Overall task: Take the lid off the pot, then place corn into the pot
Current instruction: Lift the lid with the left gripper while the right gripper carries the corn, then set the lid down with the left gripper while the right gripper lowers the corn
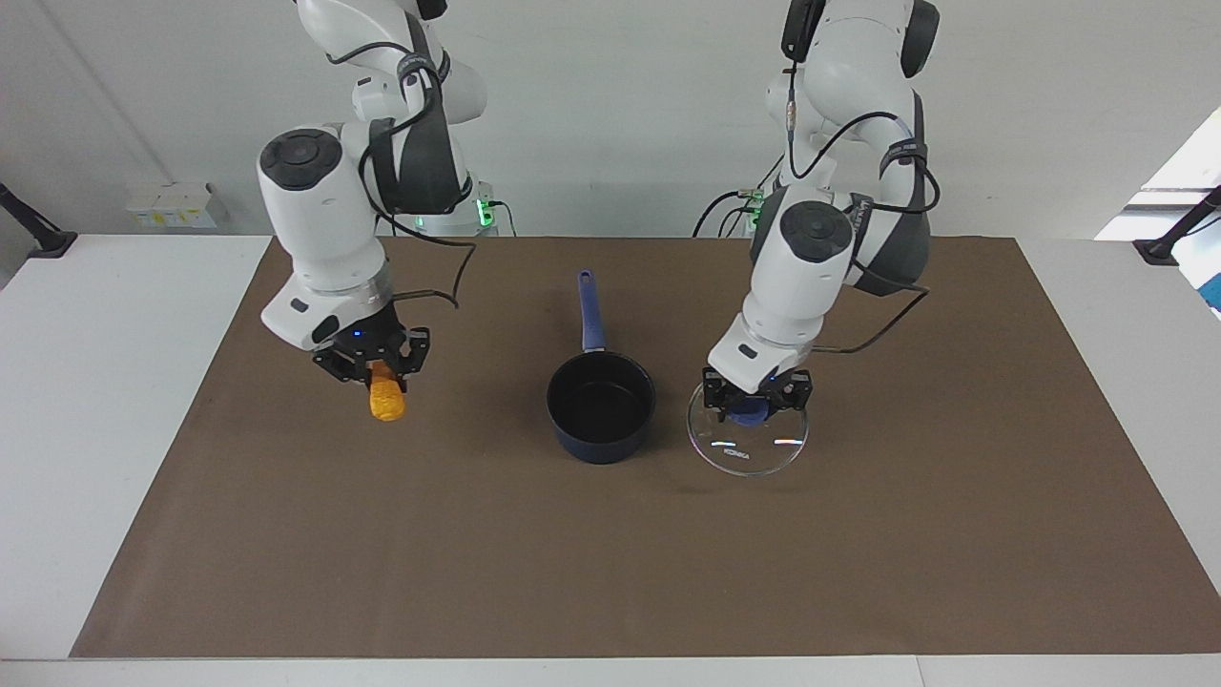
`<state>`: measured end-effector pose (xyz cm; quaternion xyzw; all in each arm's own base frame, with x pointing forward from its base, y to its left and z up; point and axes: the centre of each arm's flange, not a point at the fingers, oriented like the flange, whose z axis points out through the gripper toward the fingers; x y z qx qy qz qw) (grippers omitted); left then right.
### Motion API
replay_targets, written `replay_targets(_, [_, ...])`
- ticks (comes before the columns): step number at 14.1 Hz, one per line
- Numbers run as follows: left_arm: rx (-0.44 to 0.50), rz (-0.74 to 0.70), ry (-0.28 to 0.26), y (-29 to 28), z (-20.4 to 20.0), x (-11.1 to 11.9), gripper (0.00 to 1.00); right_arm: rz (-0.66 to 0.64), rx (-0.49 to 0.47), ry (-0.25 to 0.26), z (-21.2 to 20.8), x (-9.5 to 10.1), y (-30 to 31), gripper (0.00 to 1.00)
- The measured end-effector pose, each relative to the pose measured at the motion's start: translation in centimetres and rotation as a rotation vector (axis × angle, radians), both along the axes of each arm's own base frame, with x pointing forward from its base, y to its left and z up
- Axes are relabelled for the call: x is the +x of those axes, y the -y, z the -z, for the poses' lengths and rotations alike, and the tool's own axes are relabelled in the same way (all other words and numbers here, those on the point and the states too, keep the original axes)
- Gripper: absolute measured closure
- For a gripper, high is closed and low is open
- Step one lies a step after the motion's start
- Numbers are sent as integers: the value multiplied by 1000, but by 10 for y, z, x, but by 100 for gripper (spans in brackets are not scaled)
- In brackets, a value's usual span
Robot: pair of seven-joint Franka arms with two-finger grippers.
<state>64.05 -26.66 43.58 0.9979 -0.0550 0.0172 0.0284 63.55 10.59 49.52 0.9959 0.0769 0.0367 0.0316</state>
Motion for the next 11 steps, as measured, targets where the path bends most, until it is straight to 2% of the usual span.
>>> replay_targets(5, [-47,80,-40,-85,16,17,39,69,25,-6,8,-14,-75,64])
replay_targets(8, [-86,155,-31,-134,28,18,39,101,37,-15,25,-20,-133,64])
replay_targets(11, [-140,217,-11,-188,44,7,39,104,65,-7,44,-19,-178,64])
